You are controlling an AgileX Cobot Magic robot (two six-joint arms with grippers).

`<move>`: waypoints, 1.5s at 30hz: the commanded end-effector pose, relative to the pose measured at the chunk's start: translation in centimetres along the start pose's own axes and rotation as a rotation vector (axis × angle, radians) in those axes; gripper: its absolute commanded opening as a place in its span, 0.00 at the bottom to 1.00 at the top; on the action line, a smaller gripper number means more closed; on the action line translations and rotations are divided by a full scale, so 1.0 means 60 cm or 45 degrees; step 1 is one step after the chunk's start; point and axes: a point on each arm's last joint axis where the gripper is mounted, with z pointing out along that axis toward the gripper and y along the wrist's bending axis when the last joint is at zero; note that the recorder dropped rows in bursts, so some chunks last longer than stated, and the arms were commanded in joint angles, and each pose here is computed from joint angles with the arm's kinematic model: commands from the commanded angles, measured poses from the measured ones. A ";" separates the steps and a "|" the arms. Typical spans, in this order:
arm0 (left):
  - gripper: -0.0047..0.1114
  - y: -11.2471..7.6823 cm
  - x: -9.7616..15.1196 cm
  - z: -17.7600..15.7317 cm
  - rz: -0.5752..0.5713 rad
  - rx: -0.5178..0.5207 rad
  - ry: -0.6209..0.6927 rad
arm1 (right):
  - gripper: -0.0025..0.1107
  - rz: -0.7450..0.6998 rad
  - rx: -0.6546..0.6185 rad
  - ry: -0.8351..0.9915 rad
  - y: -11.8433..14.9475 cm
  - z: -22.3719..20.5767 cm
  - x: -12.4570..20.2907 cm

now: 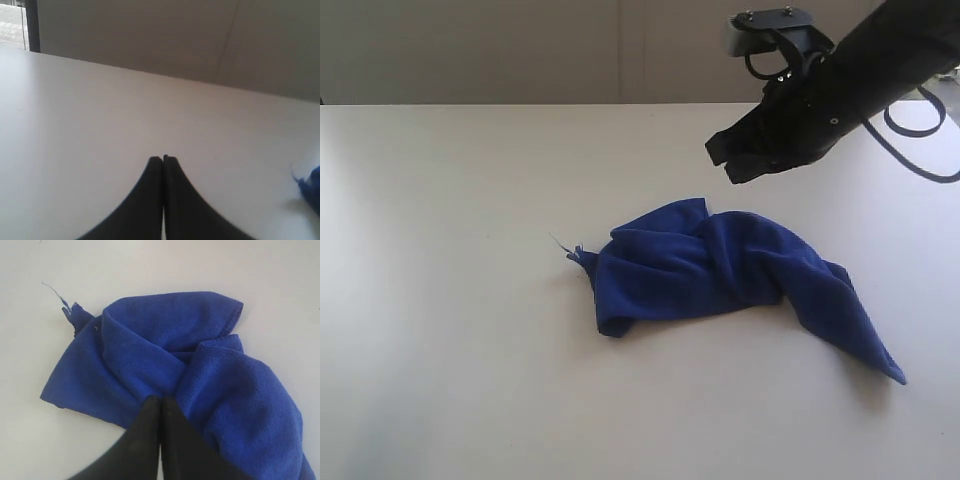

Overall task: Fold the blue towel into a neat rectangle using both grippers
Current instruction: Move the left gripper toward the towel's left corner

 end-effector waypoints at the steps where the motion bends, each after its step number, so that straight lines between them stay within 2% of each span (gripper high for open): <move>1: 0.04 -0.001 -0.017 -0.001 -0.096 0.021 -0.158 | 0.02 0.002 0.014 -0.003 -0.004 -0.005 0.003; 2: 0.04 -0.002 -0.017 -0.001 -0.162 0.027 -0.161 | 0.02 0.002 0.014 -0.003 -0.004 -0.005 0.003; 3: 0.04 -0.001 -0.009 0.001 -0.174 0.014 -0.081 | 0.02 0.002 0.014 -0.003 -0.004 -0.005 0.003; 4: 0.04 -0.003 -0.001 0.004 -0.175 -0.015 0.116 | 0.02 0.002 0.014 -0.003 -0.004 -0.005 0.003; 7: 0.04 -0.011 -0.025 0.022 -0.166 -0.060 0.343 | 0.02 0.000 0.014 -0.003 -0.004 -0.005 0.003; 10: 0.04 -0.020 -0.049 0.070 -0.136 -0.088 0.573 | 0.02 0.002 0.012 -0.004 -0.004 -0.005 0.003; 11: 0.04 -0.028 -0.053 0.096 -0.102 -0.068 0.677 | 0.02 0.002 0.012 -0.004 -0.004 -0.005 0.003; 13: 0.04 -0.069 -0.067 0.154 0.003 0.069 0.813 | 0.02 0.007 0.007 -0.007 -0.003 -0.005 0.002; 16: 0.04 -0.124 -0.065 0.216 0.086 0.203 0.863 | 0.02 0.007 0.007 -0.007 -0.003 -0.005 0.002; 18: 0.04 -0.161 -0.056 0.258 0.109 0.256 0.910 | 0.02 0.007 0.007 -0.007 -0.003 -0.005 0.002; 20: 0.04 -0.184 -0.046 0.293 0.082 0.256 0.972 | 0.02 0.007 0.007 -0.007 -0.003 -0.005 0.002; 24: 0.04 -0.209 -0.030 0.356 -0.067 0.193 1.045 | 0.02 0.007 0.007 -0.007 -0.003 -0.005 0.002; 27: 0.04 -0.224 -0.027 0.383 -0.178 0.173 1.090 | 0.02 0.007 0.007 -0.007 -0.003 -0.005 0.002; 30: 0.05 -0.234 -0.018 0.402 -0.190 0.168 1.160 | 0.02 0.007 0.007 -0.007 -0.003 -0.005 0.002; 34: 0.18 -0.246 -0.003 0.425 -0.211 0.169 1.243 | 0.02 0.007 0.007 -0.007 -0.003 -0.005 0.002; 40: 0.41 -0.268 0.014 0.451 -0.342 0.212 1.332 | 0.02 0.008 0.009 -0.009 -0.004 -0.004 0.002; 43: 0.47 -0.280 0.023 0.459 -0.395 0.293 1.345 | 0.02 0.009 0.010 -0.002 -0.006 0.000 0.003; 45: 0.47 -0.288 0.030 0.465 -0.465 0.342 1.343 | 0.02 0.011 0.013 -0.002 -0.007 0.004 0.002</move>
